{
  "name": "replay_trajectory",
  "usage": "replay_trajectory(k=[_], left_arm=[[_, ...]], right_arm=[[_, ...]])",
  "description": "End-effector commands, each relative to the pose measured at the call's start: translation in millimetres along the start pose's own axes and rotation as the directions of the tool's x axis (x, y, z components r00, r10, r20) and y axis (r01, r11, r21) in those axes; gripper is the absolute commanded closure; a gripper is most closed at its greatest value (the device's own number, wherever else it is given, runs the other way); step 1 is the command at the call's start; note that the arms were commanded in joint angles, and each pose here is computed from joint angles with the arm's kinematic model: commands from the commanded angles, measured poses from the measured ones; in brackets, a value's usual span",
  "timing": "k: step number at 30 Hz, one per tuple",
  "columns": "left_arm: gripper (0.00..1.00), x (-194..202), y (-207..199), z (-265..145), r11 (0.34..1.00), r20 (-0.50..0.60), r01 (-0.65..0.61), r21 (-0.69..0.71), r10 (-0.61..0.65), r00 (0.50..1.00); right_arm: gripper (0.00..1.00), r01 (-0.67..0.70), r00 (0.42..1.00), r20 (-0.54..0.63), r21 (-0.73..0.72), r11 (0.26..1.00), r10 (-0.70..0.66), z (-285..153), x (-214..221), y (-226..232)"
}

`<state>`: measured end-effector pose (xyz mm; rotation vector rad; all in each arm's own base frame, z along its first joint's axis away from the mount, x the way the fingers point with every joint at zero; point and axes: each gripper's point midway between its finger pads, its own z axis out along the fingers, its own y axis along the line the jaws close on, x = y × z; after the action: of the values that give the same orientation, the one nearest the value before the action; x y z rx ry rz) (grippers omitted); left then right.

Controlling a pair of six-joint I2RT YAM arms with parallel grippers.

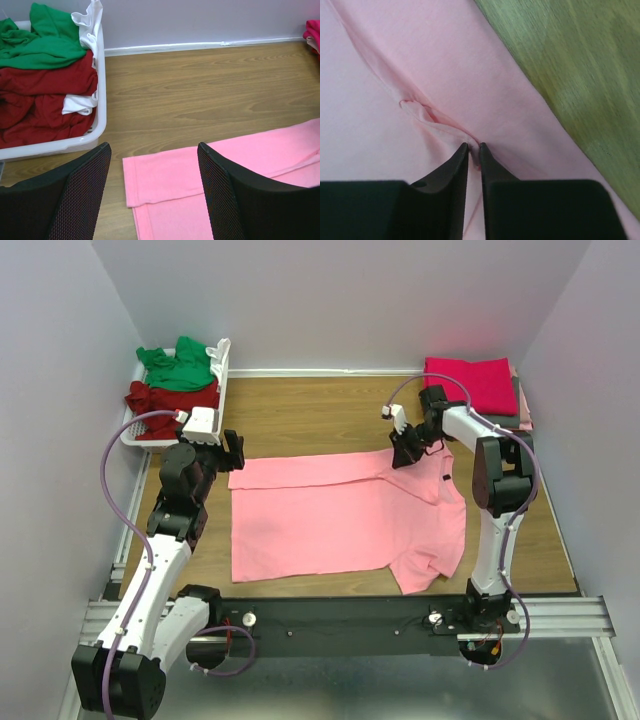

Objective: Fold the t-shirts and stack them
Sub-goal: Fold the tshirt

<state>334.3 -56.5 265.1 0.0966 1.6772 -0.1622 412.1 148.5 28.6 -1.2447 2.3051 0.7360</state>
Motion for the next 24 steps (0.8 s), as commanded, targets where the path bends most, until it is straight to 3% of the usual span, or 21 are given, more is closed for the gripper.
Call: replay_trajectory(k=[1,5,14,24], left_arm=[[0.22,-3.6,0.8,1.4,1.0,0.015,-0.002,-0.008,0.002,1.0],[0.22,-4.0,0.8,1.4,1.0,0.017,-0.002,-0.008,0.002,1.0],[0.23,-4.7,0.8,1.8,1.0,0.018,-0.003,-0.008,0.003,1.0],[0.23,-4.8,0.8,1.4,1.0,0.018,-0.003,-0.008,0.003,1.0]], right_arm=[[0.85,0.009,1.0,-0.002,0.018,1.0,-0.009,-9.1,-6.3,1.1],[0.96,0.011,1.0,0.018,0.022,1.0,-0.011,-17.8,-12.5,7.6],[0.98,-0.005,0.997,0.076,-0.03,1.0,0.007,-33.3,-18.3,39.0],[0.99,-0.024,0.999,0.037,-0.14,0.99,0.029,-26.0,6.2,89.8]])
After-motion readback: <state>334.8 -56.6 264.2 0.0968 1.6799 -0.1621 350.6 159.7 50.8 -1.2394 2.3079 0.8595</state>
